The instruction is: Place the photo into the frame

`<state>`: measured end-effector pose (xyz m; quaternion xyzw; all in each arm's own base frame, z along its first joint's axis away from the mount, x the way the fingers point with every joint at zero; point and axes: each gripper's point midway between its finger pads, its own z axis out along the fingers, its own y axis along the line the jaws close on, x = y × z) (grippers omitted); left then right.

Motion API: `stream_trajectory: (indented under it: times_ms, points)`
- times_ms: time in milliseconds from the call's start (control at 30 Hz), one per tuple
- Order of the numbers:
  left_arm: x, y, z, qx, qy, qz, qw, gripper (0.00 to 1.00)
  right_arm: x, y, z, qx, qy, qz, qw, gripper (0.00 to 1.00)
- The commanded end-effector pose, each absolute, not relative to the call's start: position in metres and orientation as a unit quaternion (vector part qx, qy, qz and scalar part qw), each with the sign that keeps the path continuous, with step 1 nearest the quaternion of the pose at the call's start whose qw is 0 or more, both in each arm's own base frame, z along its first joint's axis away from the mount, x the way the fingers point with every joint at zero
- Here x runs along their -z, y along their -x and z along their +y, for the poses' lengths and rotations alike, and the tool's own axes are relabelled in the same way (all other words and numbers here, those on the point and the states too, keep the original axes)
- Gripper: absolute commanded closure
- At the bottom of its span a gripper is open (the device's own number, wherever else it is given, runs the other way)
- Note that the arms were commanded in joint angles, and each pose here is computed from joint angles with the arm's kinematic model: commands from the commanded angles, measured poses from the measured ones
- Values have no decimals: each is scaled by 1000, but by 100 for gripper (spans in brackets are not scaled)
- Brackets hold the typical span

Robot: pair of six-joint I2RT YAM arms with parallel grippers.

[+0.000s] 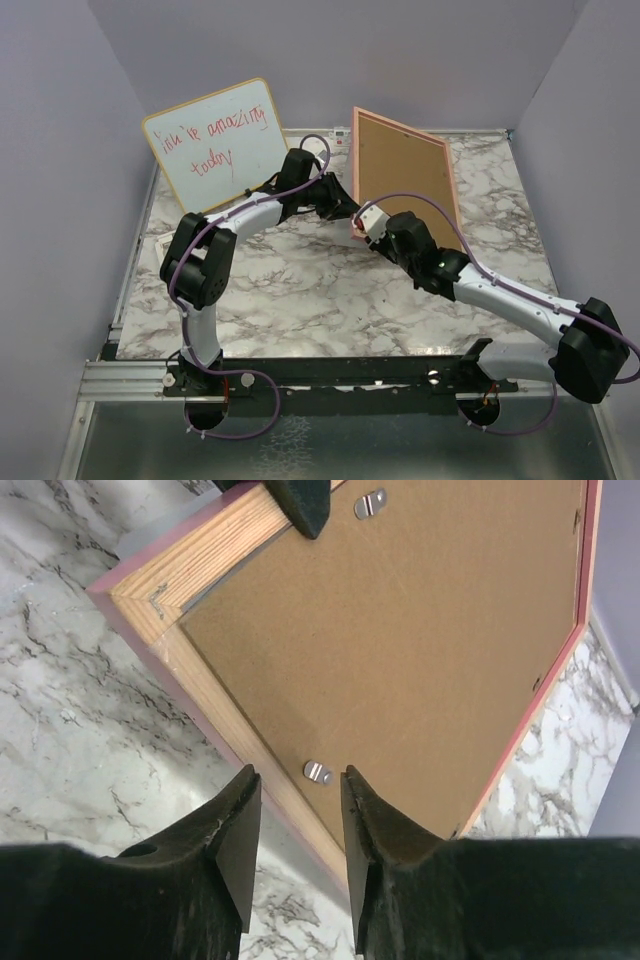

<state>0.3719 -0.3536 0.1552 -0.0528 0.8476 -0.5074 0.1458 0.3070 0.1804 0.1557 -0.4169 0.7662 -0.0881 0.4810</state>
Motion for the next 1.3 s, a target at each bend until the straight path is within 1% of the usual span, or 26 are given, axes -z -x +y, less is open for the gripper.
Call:
stream_trajectory:
  times_ms: [0, 100, 167, 267, 367, 433, 467, 533, 600, 700, 767, 833, 967, 1133, 1267]
  points:
    - [-152, -366, -353, 507, 32, 850, 138, 100, -182, -324, 186, 94, 405, 730, 542, 67]
    - [-153, -366, -353, 509, 32, 849, 138, 100, -184, -325, 191, 86, 409, 725, 548, 72]
    - [-154, -366, -353, 510, 32, 849, 137, 100, -189, -328, 193, 84, 403, 717, 562, 79]
    - [-155, -367, -353, 510, 33, 848, 139, 100, -190, -331, 193, 90, 395, 711, 575, 84]
    - [-155, -366, -352, 511, 32, 848, 138, 100, -190, -337, 189, 108, 385, 707, 584, 89]
    - [-155, -366, -352, 511, 32, 848, 138, 99, -194, -339, 186, 114, 369, 709, 590, 89]
    - [-155, -366, -351, 512, 32, 847, 139, 98, -195, -339, 188, 110, 367, 710, 591, 87]
    - [-157, -366, -352, 517, 32, 844, 140, 95, -191, -337, 191, 95, 368, 716, 585, 77]
    - [-161, -366, -353, 528, 33, 837, 141, 92, -188, -333, 194, 70, 349, 733, 580, 70]
    - [-169, -367, -355, 545, 36, 825, 145, 91, -183, -324, 199, 29, 331, 749, 573, 62]
    - [-174, -366, -356, 553, 34, 820, 144, 94, -185, -319, 203, -1, 317, 753, 576, 57]
    - [-182, -365, -358, 565, 27, 811, 147, 100, -188, -314, 208, -29, 307, 757, 576, 52]
    - [-201, -364, -358, 581, 4, 796, 172, 100, -194, -317, 208, -54, 248, 787, 563, 49]
    - [-227, -363, -352, 575, -12, 796, 187, 100, -209, -329, 192, -57, 99, 829, 547, 45]
    - [-259, -361, -348, 567, -16, 800, 194, 100, -230, -325, 195, -96, 56, 825, 554, 42]
